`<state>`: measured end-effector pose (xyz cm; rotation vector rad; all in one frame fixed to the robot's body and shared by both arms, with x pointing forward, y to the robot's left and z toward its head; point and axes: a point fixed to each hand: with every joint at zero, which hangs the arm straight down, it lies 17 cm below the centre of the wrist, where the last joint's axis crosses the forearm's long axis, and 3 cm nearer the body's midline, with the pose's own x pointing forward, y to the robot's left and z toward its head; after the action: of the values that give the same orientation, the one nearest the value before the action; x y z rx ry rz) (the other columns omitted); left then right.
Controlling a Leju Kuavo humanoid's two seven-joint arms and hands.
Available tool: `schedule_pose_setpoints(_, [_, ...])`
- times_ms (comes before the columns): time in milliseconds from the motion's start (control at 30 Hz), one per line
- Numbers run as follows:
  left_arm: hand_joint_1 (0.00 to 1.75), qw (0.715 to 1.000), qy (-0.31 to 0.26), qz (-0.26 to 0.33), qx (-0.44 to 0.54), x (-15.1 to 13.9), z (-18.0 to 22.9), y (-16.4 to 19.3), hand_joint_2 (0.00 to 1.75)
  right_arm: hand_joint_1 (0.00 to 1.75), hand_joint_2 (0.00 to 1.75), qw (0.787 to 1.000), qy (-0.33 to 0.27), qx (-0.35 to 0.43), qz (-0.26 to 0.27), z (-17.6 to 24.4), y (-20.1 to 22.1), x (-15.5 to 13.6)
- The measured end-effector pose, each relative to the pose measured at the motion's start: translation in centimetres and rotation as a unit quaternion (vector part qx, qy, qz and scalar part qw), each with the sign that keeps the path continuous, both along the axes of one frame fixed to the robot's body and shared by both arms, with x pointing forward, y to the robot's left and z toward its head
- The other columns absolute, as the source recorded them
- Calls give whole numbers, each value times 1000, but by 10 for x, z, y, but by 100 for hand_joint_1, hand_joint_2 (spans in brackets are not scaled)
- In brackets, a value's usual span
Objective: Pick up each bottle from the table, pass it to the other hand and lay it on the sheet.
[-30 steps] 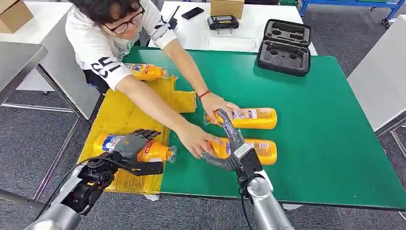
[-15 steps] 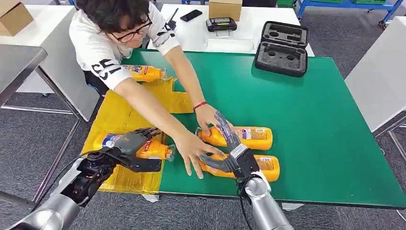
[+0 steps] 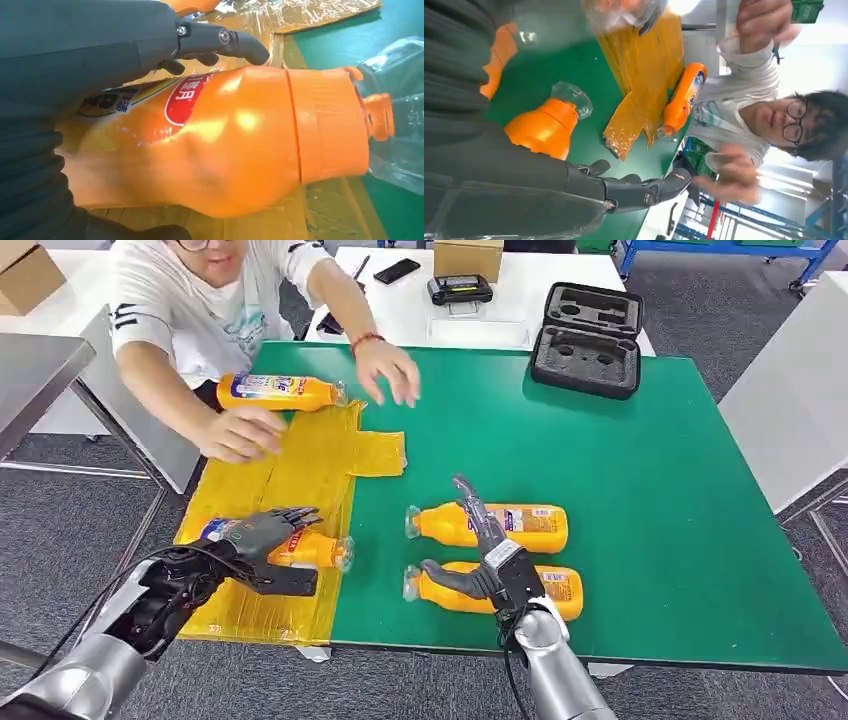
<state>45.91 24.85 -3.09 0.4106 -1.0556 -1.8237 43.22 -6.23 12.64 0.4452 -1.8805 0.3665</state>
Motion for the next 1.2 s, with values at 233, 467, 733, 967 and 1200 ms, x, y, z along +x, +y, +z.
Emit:
schedule_pose_setpoints(233, [0, 1000, 18, -1, -3, 0, 7, 13, 175, 0, 175, 1000, 7, -5, -2, -5, -2, -1])
schedule_pose_setpoints(467, [0, 999, 34, -1, 3, -4, 16, 36, 175, 0, 175, 1000, 17, -10, -3, -17, -6, -9])
schedule_pose_setpoints(733, [0, 999, 34, -13, 11, -1, 20, 33, 175, 0, 175, 1000, 14, -10, -8, -17, -9, -13])
schedule_pose_setpoints(967, [0, 998, 55, -28, -20, -7, 26, 22, 175, 0, 175, 1000, 13, -13, -8, -18, -10, -19])
schedule_pose_setpoints(1200, [0, 995, 57, -52, -61, -2, 56, 5, 175, 0, 175, 1000, 16, -17, -9, -20, -12, -18])
